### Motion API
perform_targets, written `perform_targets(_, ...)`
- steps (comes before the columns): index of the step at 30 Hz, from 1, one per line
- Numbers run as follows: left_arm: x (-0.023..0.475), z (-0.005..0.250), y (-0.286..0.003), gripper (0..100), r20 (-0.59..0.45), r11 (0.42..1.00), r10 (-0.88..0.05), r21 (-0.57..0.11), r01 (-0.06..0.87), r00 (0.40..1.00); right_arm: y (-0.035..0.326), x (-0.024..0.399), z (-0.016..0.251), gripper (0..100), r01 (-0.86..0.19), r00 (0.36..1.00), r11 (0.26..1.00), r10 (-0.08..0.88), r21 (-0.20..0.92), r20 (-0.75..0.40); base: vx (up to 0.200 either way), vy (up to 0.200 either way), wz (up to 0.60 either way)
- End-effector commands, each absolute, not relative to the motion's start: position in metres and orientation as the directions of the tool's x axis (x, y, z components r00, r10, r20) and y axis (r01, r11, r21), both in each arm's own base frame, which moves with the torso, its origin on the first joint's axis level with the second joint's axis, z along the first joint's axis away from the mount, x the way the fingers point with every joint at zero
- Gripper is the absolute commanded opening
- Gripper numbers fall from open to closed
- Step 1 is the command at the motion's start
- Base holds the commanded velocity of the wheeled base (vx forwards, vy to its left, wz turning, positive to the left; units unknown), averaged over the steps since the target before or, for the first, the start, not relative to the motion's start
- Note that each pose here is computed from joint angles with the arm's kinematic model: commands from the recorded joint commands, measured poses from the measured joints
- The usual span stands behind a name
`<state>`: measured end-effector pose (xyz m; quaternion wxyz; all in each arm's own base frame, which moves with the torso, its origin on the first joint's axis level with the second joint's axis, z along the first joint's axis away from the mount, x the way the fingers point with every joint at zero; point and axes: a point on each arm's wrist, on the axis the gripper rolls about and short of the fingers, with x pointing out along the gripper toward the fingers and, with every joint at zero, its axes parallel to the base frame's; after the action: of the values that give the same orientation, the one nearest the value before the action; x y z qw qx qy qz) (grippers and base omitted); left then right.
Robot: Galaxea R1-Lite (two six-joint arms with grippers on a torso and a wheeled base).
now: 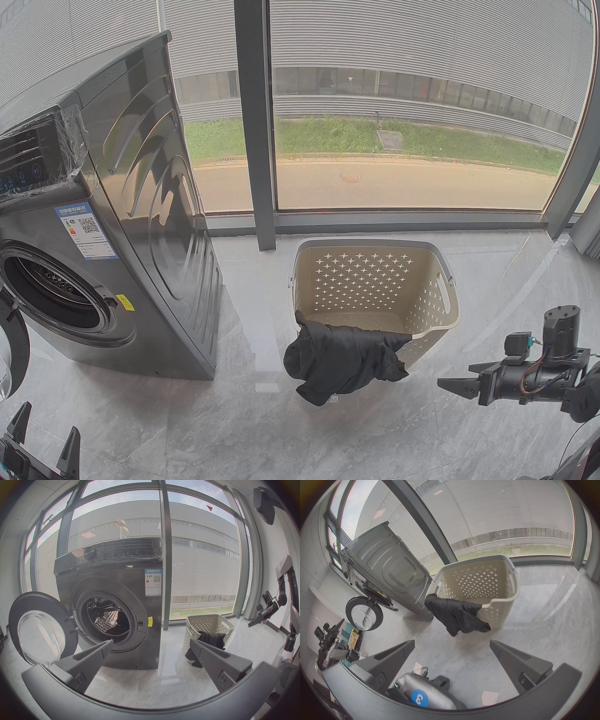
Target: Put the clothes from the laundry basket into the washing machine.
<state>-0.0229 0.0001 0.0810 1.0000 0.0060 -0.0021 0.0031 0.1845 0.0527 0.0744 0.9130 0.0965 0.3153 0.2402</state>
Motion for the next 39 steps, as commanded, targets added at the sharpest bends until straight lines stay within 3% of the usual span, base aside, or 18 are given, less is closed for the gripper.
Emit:
perform_targets(1, -0.023, 0.076, 0.000, 100, 0.002, 1.000, 0.000, 0.012, 0.000, 1.000, 0.087, 0.218, 0.006, 100, -0.376, 0.589, 0.838, 0.546, 0.396, -0.596, 0.200, 0.000, 0.00)
perform_targets(10, -0.023, 0.076, 0.000, 100, 0.002, 1.000, 0.000, 0.011, 0.000, 1.000, 0.110, 0.253, -0.030, 100, -0.349, 0.610, 0.841, 0.539, 0.414, -0.581, 0.022, 0.000, 0.00)
perform_targets(24, -0.023, 0.076, 0.000, 100, 0.002, 1.000, 0.000, 0.011, 0.000, 1.000, 0.117, 0.274, -0.046, 100, -0.339, 0.611, 0.845, 0.532, 0.414, -0.586, 0.000, 0.000, 0.00)
perform_targets(39, -0.023, 0.076, 0.000, 100, 0.002, 1.000, 0.000, 0.011, 0.000, 1.000, 0.122, 0.284, -0.047, 100, -0.342, 0.626, 0.847, 0.528, 0.407, -0.574, 0.000, 0.000, 0.00)
